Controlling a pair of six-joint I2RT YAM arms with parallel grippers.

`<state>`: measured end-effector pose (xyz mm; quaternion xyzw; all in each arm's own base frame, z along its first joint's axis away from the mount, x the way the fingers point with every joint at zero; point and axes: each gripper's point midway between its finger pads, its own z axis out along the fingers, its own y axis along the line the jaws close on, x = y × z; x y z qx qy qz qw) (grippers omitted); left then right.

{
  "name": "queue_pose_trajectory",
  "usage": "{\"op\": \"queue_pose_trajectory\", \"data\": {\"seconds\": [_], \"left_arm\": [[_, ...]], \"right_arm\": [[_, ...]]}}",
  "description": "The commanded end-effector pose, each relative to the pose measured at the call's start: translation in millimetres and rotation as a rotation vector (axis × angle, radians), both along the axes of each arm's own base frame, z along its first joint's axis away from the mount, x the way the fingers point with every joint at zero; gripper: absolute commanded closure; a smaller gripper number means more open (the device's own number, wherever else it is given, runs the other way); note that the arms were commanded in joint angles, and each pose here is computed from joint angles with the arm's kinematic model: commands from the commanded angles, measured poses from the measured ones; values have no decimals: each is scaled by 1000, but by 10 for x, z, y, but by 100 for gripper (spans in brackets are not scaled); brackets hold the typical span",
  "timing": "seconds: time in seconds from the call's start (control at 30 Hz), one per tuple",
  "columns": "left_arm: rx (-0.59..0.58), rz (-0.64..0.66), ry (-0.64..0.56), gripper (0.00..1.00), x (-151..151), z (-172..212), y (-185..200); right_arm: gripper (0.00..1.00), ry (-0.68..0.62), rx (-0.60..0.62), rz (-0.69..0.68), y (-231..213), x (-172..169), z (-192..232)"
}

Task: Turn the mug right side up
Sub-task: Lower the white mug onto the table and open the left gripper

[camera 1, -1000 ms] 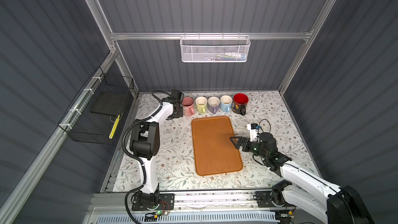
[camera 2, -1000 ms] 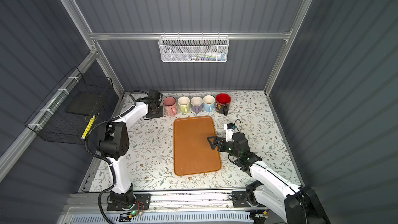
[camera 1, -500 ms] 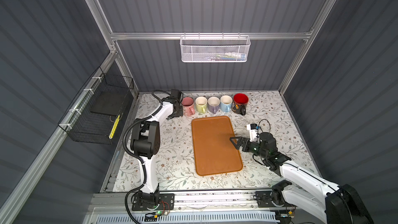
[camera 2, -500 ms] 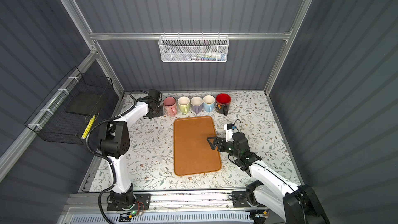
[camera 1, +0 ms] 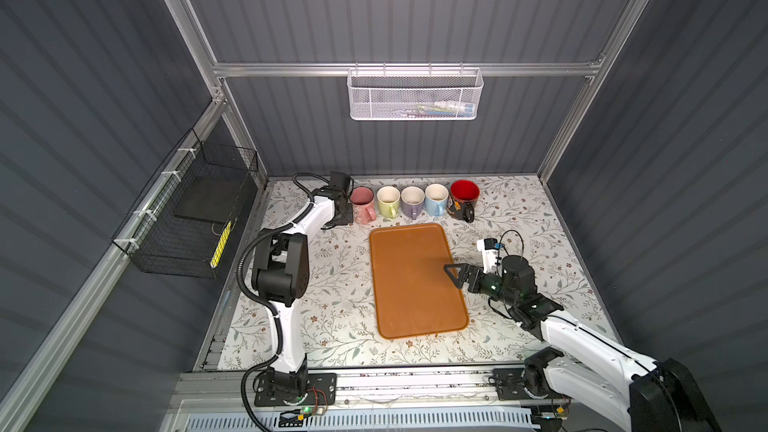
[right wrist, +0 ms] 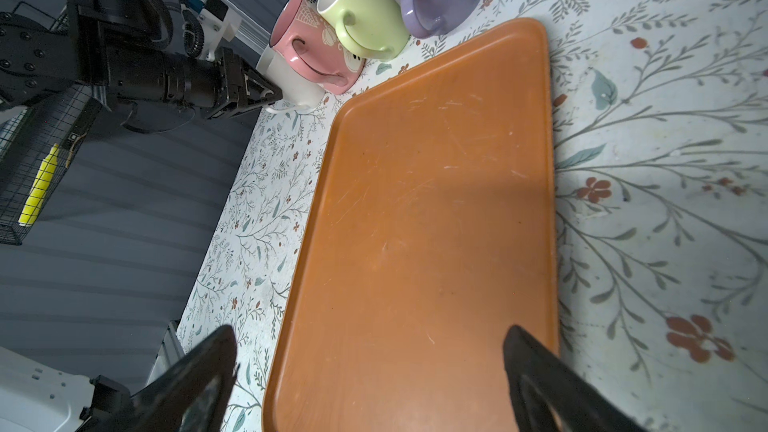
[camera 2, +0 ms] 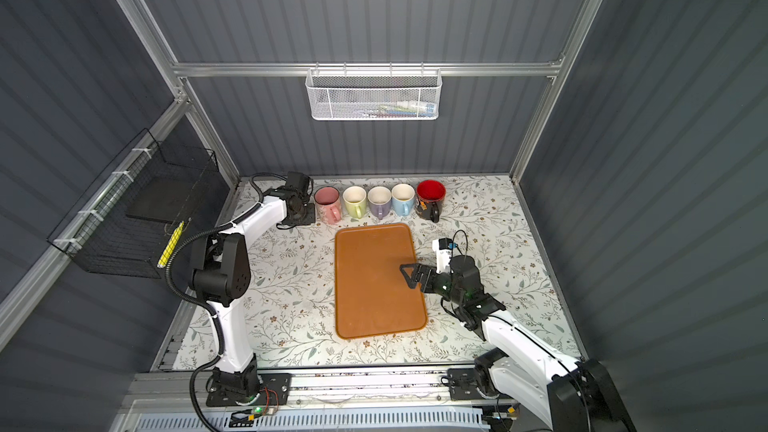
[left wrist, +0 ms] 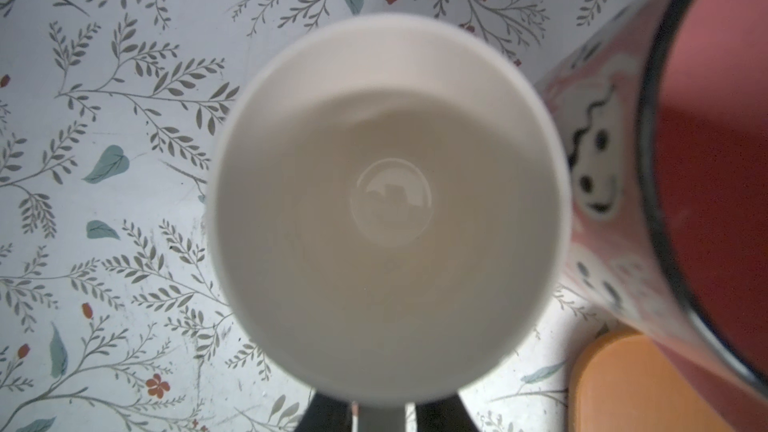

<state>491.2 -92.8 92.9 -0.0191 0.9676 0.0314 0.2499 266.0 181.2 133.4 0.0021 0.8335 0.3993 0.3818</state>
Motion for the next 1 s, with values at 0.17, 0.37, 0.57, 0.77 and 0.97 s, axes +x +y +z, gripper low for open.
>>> {"op": "queue_pose_trajectory", "data": {"seconds": [0.17,0.37,0.57,0.77,0.97], "left_arm": [[-2,-1,-52,54,-27,283,56],[-1,-23,-114,42,-115,606,82],[-51,-13,-218,30,-365,1102,118],[-50,-6,-280,21,-816,1362,257],[-49,43,-345,9,-1242,1466,437]], "right_arm": [[1,-26,-9,-18,-62,-11,29],[1,-71,-42,-78,-185,10,95],[1,-120,-106,-126,-323,1,182],[1,-151,-166,-182,-470,-8,381],[1,-124,-240,-222,-597,-23,497]]}}
